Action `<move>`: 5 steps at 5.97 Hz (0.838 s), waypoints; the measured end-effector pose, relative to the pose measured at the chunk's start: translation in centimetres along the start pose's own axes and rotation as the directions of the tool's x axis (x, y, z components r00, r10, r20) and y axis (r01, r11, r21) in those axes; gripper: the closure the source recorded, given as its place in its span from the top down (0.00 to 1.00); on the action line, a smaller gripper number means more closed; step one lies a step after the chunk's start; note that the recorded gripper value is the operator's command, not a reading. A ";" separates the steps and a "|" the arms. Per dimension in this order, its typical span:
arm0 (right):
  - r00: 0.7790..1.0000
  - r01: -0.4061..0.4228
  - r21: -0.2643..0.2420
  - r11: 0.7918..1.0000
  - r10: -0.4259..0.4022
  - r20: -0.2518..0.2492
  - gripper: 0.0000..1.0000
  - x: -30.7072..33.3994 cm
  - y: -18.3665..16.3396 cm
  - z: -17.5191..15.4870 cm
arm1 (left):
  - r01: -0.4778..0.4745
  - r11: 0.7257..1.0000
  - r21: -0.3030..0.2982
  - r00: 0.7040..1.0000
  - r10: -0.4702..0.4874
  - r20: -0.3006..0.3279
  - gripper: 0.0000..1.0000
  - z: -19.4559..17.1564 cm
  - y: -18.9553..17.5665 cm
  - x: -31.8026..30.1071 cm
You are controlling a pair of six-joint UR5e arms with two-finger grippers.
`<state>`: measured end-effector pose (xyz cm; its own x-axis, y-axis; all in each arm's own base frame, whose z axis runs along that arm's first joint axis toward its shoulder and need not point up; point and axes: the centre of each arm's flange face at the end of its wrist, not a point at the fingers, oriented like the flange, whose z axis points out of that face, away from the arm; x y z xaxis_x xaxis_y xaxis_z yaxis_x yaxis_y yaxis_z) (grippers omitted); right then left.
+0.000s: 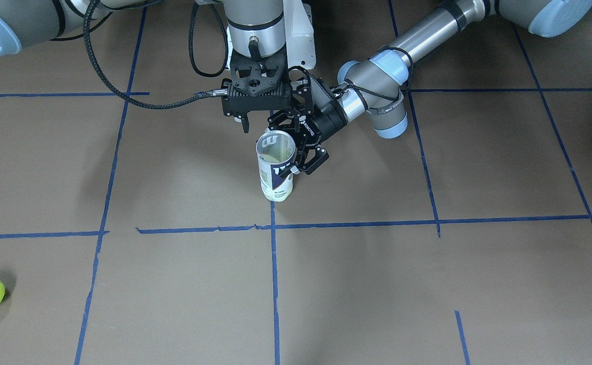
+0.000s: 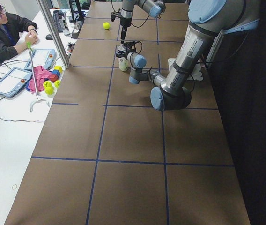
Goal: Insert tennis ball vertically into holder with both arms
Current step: 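Move the right gripper back to the second yellow tennis ball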
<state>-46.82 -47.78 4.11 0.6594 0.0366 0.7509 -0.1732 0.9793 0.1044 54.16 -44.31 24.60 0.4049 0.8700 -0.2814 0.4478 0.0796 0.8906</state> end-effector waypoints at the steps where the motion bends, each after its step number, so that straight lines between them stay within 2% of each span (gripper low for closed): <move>1: 0.999 0.041 -0.004 0.999 -0.041 -0.015 1.00 1.8 -1.2 0.4 | 0.000 1.000 -0.001 1.000 0.000 0.000 0.95 0.0 0.0 0.0; 3: 0.986 0.149 -0.035 0.988 -0.151 -0.066 1.00 10.2 -5.6 2.0 | 0.000 1.000 0.000 1.000 0.000 0.001 0.95 -0.1 0.0 -0.1; 4: 0.971 0.220 -0.042 0.975 -0.223 -0.090 1.00 15.5 -7.8 2.9 | -0.001 1.000 0.000 1.000 0.001 0.001 0.95 -0.1 0.0 -0.1; 5: 0.955 0.279 -0.042 0.959 -0.282 -0.091 1.00 21.3 -9.8 4.2 | 0.000 1.000 0.000 1.000 0.000 0.001 0.95 -0.1 0.0 -0.1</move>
<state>-34.18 -57.47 21.78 0.7450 -0.2233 0.6285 0.0488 0.9580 0.2825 54.09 -44.37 24.70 0.4060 0.8694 -0.2814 0.4476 0.0793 0.8907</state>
